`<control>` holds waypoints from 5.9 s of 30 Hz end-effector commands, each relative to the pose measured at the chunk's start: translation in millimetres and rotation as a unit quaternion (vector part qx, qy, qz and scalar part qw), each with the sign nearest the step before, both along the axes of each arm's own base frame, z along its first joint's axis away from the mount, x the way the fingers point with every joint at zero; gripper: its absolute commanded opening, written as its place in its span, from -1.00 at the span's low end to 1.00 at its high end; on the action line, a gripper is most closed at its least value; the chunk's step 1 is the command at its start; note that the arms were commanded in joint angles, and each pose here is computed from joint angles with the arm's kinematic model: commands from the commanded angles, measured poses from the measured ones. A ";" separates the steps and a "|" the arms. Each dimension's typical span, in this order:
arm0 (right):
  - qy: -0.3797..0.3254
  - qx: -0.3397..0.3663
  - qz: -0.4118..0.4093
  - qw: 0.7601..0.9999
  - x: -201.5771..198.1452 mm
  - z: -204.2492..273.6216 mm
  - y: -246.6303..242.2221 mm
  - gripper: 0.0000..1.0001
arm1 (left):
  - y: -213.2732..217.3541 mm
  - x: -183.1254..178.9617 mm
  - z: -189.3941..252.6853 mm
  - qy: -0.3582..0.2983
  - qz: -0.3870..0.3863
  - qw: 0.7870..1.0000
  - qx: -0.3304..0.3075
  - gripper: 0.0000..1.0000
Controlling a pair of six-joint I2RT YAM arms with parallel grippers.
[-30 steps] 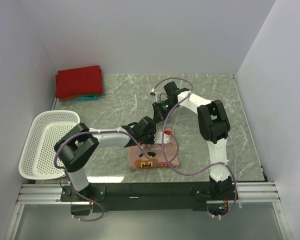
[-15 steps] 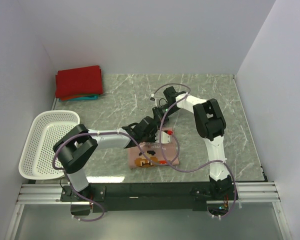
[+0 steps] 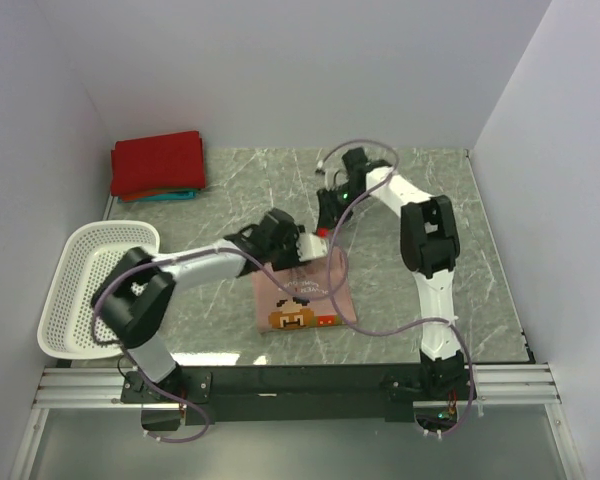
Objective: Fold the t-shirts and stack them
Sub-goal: Fold the tshirt
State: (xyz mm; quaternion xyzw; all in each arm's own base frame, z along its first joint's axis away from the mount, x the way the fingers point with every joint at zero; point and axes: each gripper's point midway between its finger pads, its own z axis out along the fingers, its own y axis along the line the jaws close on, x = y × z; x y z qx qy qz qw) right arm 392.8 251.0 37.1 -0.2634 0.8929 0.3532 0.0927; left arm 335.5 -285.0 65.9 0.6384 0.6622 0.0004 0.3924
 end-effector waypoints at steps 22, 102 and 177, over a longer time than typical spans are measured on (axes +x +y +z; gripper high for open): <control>0.018 0.017 0.010 1.000 -27.9 50.7 -42.5 0.15 | 67.6 -9.4 29.2 0.462 0.214 0.831 -0.225 0.04; -0.026 -0.024 -0.077 0.996 13.7 20.3 -74.1 -1.00 | 119.6 70.4 -13.5 0.340 0.343 0.856 -0.185 -0.99; 0.231 0.074 -0.111 0.964 -181.3 -19.4 -26.1 -0.63 | 54.9 -95.8 -39.2 0.627 0.281 0.661 -0.301 -0.41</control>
